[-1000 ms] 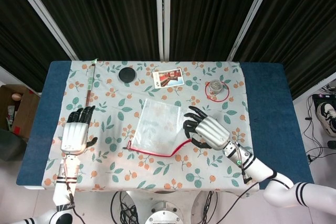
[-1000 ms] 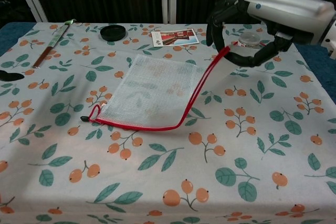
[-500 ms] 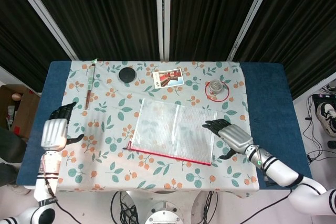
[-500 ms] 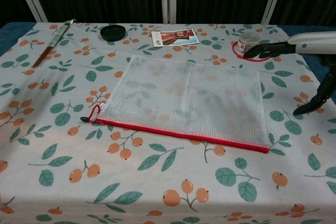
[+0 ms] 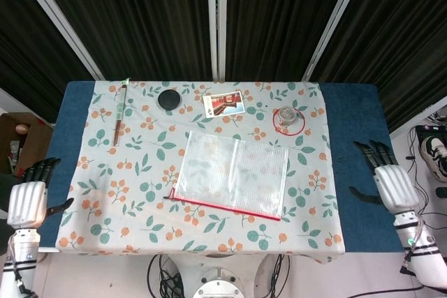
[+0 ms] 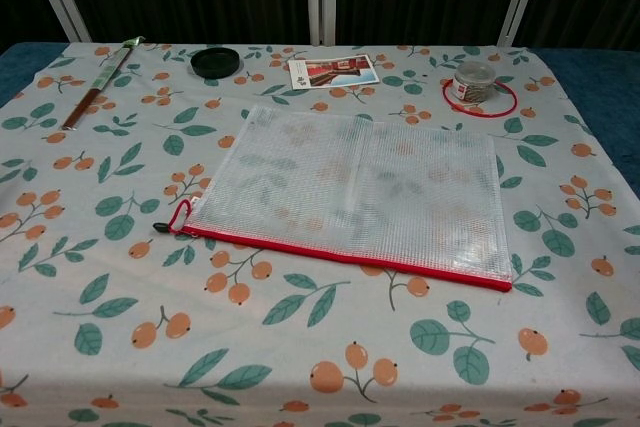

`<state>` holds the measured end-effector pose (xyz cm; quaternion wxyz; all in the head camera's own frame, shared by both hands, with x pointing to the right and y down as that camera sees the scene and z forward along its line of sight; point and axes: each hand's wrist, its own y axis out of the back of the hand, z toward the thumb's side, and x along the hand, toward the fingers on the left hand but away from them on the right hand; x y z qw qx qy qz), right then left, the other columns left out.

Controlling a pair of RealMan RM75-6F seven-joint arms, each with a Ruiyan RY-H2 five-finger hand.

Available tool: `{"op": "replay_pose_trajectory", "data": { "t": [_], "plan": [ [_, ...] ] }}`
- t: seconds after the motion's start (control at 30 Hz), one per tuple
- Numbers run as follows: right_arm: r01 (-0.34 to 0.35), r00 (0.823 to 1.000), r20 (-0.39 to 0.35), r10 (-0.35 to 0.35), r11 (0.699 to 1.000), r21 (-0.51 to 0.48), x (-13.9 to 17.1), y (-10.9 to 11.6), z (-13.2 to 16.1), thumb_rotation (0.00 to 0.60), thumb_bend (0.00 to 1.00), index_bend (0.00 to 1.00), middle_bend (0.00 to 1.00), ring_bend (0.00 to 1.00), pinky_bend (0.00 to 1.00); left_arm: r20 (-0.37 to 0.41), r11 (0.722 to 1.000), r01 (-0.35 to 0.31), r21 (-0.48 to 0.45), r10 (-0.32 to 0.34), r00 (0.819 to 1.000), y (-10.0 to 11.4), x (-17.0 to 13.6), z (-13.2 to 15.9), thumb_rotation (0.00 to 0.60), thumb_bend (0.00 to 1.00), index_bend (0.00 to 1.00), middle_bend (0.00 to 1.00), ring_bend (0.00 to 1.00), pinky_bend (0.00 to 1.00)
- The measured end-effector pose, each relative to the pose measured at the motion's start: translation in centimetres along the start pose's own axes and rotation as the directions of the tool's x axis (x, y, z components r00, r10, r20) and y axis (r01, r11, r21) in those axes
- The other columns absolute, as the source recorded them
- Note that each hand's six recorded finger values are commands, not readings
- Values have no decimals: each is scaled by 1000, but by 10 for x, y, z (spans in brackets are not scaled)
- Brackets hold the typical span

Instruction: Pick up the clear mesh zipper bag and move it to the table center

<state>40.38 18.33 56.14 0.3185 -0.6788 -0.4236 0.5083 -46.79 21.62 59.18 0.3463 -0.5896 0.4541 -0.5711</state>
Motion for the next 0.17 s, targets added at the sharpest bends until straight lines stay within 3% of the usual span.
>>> {"op": "replay_pose_trajectory", "data": {
  "t": [0.17],
  "plan": [
    [59,997,50,-59,998,0,30,6,-25,600,98,78,114,0,0,-7,999,19,32,-19,1000,4,-37,-7,600,27,180,167,130,185]
  ]
}}
